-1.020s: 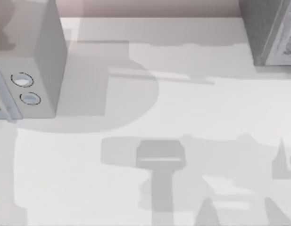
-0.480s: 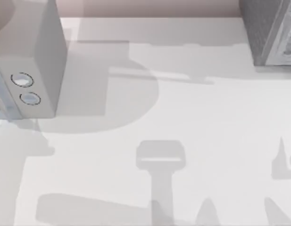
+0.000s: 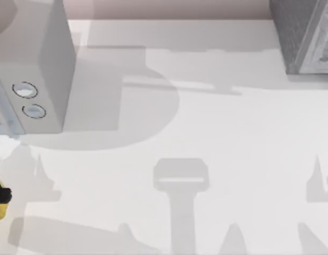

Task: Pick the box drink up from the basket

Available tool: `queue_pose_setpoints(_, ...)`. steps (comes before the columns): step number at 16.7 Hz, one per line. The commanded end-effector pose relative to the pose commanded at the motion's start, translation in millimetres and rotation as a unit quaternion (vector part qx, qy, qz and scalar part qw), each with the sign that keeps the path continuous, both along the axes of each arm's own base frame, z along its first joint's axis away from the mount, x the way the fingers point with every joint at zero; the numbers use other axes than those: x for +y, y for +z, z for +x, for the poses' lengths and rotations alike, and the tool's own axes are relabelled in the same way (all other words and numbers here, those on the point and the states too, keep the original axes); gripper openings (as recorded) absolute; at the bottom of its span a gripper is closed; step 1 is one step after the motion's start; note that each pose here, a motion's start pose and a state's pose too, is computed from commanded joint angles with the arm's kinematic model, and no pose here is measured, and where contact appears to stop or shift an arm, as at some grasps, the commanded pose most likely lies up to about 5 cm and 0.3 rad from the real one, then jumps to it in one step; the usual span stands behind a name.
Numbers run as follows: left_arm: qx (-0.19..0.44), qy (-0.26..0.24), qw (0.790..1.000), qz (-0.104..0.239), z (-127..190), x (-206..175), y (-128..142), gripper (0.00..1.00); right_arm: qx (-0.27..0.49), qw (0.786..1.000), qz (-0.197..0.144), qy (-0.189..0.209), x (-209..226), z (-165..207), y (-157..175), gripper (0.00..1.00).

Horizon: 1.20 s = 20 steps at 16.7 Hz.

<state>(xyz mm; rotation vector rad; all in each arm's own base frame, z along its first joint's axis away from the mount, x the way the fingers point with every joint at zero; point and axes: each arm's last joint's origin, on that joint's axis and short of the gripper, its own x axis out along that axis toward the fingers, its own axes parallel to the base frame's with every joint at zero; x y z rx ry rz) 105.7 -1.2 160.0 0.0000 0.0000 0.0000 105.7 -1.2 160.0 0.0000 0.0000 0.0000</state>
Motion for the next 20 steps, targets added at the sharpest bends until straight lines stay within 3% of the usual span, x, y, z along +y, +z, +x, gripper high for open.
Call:
queue_pose_setpoints(11,0.016,0.020,1.000,0.001,11.1,-6.9,8.5,0.00,0.000,1.000,0.000,0.000,0.0,0.0,0.0,1.00)
queue_pose_setpoints(20,-0.007,0.085,0.996,0.006,63.0,-56.7,46.8,0.00,0.000,1.000,0.000,0.000,0.0,0.0,0.0,1.00)
